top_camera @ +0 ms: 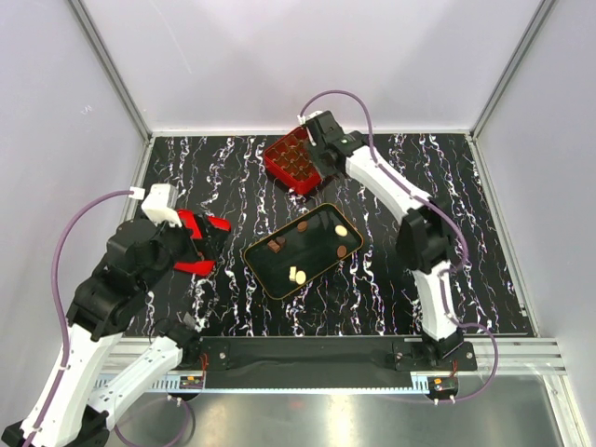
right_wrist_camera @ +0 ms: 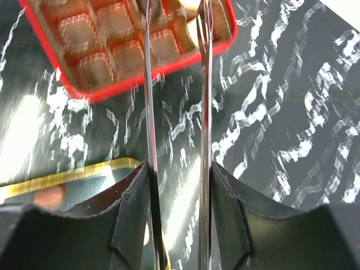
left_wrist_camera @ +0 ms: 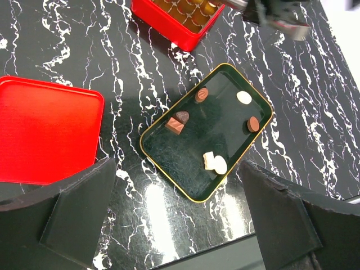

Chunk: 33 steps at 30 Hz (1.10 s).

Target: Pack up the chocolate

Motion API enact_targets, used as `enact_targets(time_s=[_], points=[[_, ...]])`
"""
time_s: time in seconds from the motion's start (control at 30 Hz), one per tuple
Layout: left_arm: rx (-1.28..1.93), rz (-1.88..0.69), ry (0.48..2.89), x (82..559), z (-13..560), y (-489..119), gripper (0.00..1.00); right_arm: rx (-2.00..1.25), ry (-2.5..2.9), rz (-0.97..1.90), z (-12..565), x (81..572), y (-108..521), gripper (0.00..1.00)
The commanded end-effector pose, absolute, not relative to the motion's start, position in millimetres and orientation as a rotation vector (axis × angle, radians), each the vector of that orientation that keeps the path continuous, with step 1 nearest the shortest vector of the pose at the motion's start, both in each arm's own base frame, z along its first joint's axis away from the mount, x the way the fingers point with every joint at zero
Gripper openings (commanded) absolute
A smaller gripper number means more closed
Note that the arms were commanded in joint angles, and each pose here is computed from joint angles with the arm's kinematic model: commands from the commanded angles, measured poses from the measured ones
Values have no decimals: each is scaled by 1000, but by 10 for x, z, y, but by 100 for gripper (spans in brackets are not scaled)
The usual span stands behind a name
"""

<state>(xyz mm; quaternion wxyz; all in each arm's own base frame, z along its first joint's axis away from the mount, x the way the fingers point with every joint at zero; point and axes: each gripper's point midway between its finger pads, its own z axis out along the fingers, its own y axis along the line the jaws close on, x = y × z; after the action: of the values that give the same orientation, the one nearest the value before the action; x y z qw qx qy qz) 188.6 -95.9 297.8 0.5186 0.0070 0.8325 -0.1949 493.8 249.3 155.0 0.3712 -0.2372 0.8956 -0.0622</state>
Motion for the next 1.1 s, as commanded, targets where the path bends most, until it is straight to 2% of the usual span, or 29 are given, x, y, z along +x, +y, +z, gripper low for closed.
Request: enact_targets(time_s=[0.0,0.03,0.13,0.43,0.6,1.07], points=[[19,-486,1929,1892,3141,-954,99,-645,2208,-86,2218,4478,2446,52],[20,-488,1927,1888,3144,-955,99,-642,2170,-63,2419,4338,2425,52],[20,-493,1923,1887,3154,-958,99,-668,2225,-1,2358,3948,2452,54],[25,-508,1921,1884,3156,-982,99,-729,2381,62,1784,2948,2604,56],[20,-506,1914,1863,3172,-963,99,-697,2409,63,1602,2785,2644,56],[16,-498,1927,1884,3120,-965,99,-731,2414,92,1250,2748,2801,59]])
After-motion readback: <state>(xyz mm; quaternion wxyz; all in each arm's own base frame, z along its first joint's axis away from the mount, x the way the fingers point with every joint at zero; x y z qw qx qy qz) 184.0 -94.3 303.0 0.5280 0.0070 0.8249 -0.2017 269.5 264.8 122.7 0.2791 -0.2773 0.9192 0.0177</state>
